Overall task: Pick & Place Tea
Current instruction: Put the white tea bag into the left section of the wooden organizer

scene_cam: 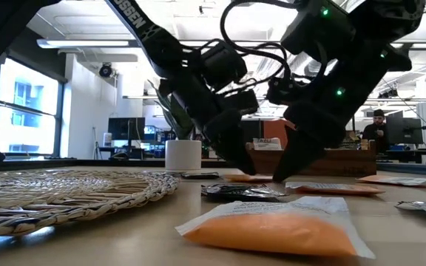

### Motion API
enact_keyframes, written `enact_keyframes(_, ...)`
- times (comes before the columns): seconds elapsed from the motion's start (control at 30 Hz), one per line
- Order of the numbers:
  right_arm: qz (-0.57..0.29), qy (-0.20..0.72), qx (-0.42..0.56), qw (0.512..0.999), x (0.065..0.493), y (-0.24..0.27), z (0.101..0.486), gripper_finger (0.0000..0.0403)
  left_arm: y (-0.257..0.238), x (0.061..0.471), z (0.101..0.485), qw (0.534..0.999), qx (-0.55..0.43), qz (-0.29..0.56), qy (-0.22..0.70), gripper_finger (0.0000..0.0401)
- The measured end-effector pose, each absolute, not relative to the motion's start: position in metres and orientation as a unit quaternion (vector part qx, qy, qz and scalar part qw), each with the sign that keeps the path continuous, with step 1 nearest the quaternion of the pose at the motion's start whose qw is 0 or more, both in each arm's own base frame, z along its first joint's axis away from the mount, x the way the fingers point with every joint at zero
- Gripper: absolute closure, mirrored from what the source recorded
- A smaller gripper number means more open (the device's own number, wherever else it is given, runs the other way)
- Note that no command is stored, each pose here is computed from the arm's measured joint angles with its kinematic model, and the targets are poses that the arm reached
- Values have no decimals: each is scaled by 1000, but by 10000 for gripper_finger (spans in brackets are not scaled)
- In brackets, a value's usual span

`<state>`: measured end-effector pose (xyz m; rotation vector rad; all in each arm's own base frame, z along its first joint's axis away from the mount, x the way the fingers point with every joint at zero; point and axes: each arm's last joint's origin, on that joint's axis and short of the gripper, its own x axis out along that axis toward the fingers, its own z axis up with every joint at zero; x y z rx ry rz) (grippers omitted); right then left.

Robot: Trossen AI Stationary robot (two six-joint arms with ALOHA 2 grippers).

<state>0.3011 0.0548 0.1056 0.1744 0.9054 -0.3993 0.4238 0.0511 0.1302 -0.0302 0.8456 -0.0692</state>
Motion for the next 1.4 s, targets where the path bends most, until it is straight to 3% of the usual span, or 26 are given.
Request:
enact_keyframes(0.13,-191,430,84,878,302,55,106,308,51,424,129,911,-14,-31,411,218)
enact_keyframes(0.63,-186,440,67,876,299,54,107,308,52,423,129,910,-17,-23,415,394)
enact_keyframes(0.77,-176,462,66,867,287,57,122,308,52,423,131,909,-27,0,416,395)
enact_keyframes(0.97,-220,461,78,856,250,74,162,308,57,417,167,909,-4,89,408,399)
enact_keyframes(1.17,-307,377,61,872,209,92,192,308,65,431,222,925,35,192,327,400)
enact_keyframes(1.3,-300,335,50,892,201,102,201,308,69,444,248,939,50,225,257,400)
enact_keyframes(1.4,-290,334,50,895,199,106,201,308,72,450,246,932,58,267,239,400)
